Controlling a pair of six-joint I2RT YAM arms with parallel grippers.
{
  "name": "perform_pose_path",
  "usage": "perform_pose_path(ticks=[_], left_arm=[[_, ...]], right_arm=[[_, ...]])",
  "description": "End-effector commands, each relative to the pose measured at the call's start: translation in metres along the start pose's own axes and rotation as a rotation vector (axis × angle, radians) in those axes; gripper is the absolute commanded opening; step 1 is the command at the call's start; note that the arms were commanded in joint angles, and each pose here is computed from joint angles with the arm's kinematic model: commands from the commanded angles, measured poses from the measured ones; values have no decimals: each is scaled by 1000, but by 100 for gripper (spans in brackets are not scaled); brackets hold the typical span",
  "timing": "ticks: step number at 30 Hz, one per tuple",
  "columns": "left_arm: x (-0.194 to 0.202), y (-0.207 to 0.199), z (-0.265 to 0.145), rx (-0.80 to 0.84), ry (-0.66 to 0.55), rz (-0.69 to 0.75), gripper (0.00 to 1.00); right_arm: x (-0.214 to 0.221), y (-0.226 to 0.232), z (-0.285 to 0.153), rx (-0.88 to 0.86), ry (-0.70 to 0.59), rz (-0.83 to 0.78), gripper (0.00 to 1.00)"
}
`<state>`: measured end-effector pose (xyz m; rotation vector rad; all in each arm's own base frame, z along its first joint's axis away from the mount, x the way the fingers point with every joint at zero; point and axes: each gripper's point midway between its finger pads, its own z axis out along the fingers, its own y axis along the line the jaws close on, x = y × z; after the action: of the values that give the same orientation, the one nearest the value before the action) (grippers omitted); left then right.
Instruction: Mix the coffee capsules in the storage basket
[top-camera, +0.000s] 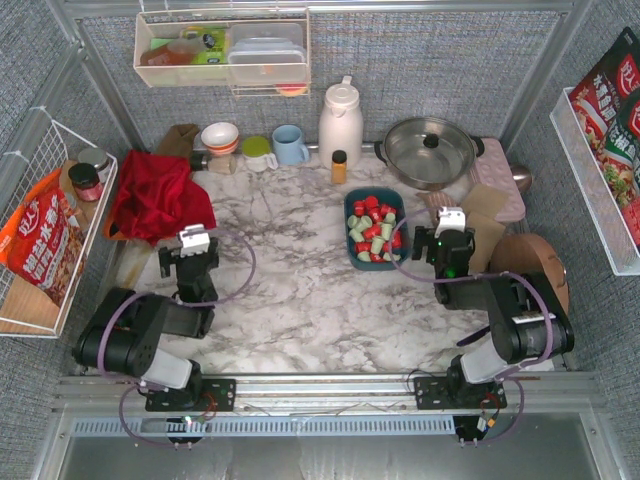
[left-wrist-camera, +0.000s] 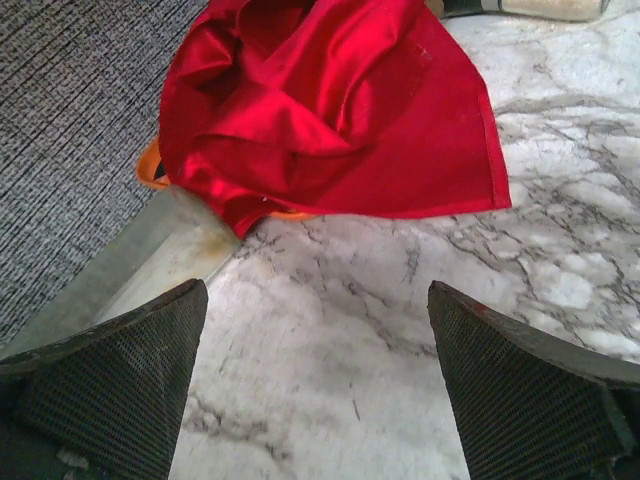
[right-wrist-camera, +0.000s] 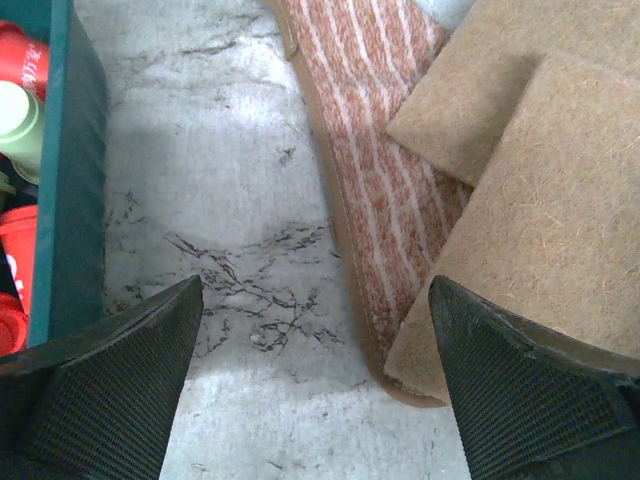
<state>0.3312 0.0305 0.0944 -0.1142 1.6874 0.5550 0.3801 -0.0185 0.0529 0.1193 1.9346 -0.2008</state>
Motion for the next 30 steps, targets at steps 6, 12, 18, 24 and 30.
perform_pose_path(ticks=[6,12,18,24,30], left_arm=[[-6,37,17,59,-157,-421,99],[1,35,40,41,-82,-412,99],[1,22,48,77,-43,-361,99],[1,21,47,84,-47,-361,99],[1,21,47,84,-46,-361,99]], right_arm=[[1,5,0,-29,11,13,99],[1,5,0,-30,12,14,99],[1,5,0,-30,12,15,99],[1,5,0,-29,12,15,99],[2,5,1,-35,17,17,99]])
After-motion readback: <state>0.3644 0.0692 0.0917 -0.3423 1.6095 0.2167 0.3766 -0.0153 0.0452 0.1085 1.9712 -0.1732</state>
